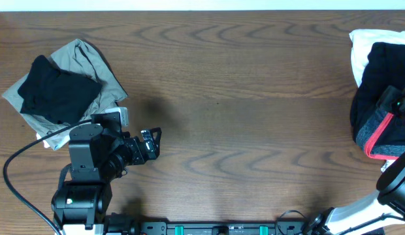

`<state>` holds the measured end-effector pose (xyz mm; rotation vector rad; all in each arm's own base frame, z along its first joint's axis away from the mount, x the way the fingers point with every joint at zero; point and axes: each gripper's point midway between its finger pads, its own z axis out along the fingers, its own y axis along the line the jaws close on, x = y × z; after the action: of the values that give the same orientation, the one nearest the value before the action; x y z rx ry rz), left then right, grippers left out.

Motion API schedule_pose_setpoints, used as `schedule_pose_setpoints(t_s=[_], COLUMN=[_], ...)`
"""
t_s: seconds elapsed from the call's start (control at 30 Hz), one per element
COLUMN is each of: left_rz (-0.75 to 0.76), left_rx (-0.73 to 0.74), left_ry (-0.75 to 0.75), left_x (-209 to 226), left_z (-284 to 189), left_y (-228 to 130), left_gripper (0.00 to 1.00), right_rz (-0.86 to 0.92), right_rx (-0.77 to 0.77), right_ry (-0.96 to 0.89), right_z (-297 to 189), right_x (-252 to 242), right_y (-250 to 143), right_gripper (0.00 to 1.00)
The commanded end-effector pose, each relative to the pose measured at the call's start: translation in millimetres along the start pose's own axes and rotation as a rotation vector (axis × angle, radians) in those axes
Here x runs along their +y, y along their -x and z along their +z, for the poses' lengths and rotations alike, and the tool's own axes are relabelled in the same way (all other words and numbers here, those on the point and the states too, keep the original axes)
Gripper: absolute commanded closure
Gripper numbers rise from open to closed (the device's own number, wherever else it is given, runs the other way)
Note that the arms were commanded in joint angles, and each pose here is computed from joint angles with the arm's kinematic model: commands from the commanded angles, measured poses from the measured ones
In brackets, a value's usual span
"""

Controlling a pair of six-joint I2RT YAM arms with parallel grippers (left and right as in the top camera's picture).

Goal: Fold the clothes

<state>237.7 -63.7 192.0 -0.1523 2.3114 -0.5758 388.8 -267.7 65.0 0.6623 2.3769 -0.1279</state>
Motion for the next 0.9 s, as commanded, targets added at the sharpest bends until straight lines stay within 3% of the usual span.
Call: schedule_pose_setpoints(t_s=[0.0, 0.27, 0.57, 0.87], left_rz=[0.005, 0.007, 0.007, 0.007], left_rx=[-0.019, -0.026, -0.026, -0.026], left_ry=[-0.004, -0.006, -0.006, -0.006], left_x=[-3, -4, -4, -4], left_z=[-3, -3, -3, -3], left_y=[7, 8, 8, 8], left_gripper=[0.02, 0.02, 0.02, 0.02], right_rz=[-0.010, -0.010, -0.024, -0.027], right_rx=[-0.095, -0.091, -0.133, -0.069], right_ry=[0.019, 0.042, -0.042, -0.035], right_z=[-26, -30, -29, -5], right_x=[10, 14, -1, -2], right_y=[31, 31, 41, 21], right_gripper=[0.41, 0.39, 0.27, 0.27])
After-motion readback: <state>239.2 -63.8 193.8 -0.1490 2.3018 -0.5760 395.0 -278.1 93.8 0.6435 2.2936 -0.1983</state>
